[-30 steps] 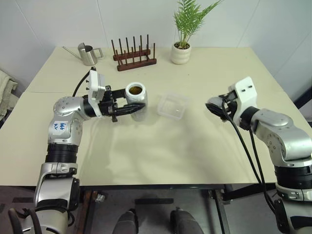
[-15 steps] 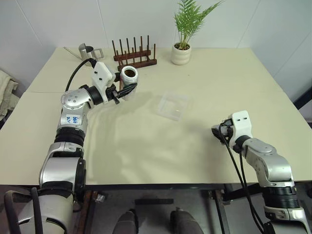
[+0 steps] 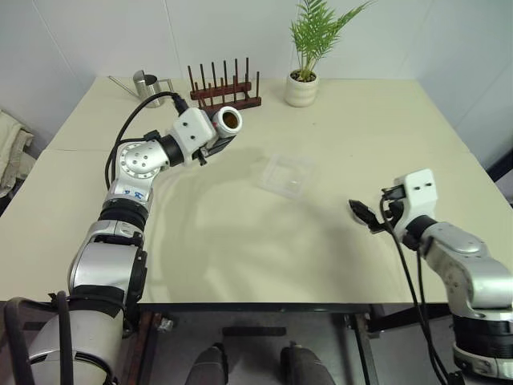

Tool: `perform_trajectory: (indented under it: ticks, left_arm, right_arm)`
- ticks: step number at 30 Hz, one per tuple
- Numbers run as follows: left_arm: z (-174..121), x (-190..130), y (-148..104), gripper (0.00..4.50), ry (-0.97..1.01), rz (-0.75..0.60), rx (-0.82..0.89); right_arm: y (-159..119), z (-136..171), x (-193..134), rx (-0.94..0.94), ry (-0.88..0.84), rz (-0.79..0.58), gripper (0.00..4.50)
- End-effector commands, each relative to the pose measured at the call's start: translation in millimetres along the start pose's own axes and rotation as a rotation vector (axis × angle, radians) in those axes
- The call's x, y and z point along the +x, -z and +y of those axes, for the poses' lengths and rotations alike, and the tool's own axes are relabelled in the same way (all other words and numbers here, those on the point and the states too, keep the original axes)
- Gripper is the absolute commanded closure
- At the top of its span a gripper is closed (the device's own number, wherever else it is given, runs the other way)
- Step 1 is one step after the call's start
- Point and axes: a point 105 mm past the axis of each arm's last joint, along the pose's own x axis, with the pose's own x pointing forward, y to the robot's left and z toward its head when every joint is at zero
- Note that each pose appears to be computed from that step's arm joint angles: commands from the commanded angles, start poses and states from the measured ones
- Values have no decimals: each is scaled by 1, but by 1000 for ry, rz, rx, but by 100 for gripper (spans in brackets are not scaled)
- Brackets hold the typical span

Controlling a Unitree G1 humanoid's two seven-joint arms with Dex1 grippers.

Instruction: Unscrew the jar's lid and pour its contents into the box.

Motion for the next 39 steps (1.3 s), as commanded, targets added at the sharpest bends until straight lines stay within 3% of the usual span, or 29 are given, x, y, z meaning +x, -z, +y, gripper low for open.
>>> perform_trajectory:
  ticks: [1, 8, 13, 17, 22, 26, 30, 39]
  left_arm:
    - [3, 21, -18, 250, -2, 19, 297]
    - [-19, 59, -30, 250, 22, 62, 761]
    - [-32, 77, -43, 250, 36, 27, 1011]
    - [-44, 90, -52, 250, 98, -28, 1382]
    - [-52, 103, -73, 250, 83, -120, 1637]
    - [-58, 107, -78, 250, 92, -160, 1746]
    - [-66, 114, -93, 250, 85, -280, 2041]
    - [-57, 111, -83, 250, 83, -192, 1974]
  right_arm:
    - [-26, 39, -27, -51, -248, -68, 1]
    - [-39, 63, -40, -27, -379, -134, 1]
    - [-43, 65, -38, -34, -334, -169, 1]
    - [-41, 74, -39, -18, -306, -186, 1]
    - [-40, 72, -40, -10, -262, -193, 1]
    - [-40, 74, -39, -12, -247, -196, 1]
    - [-37, 74, -43, -2, -211, -198, 1]
    - [-38, 74, -44, -5, -208, -195, 1]
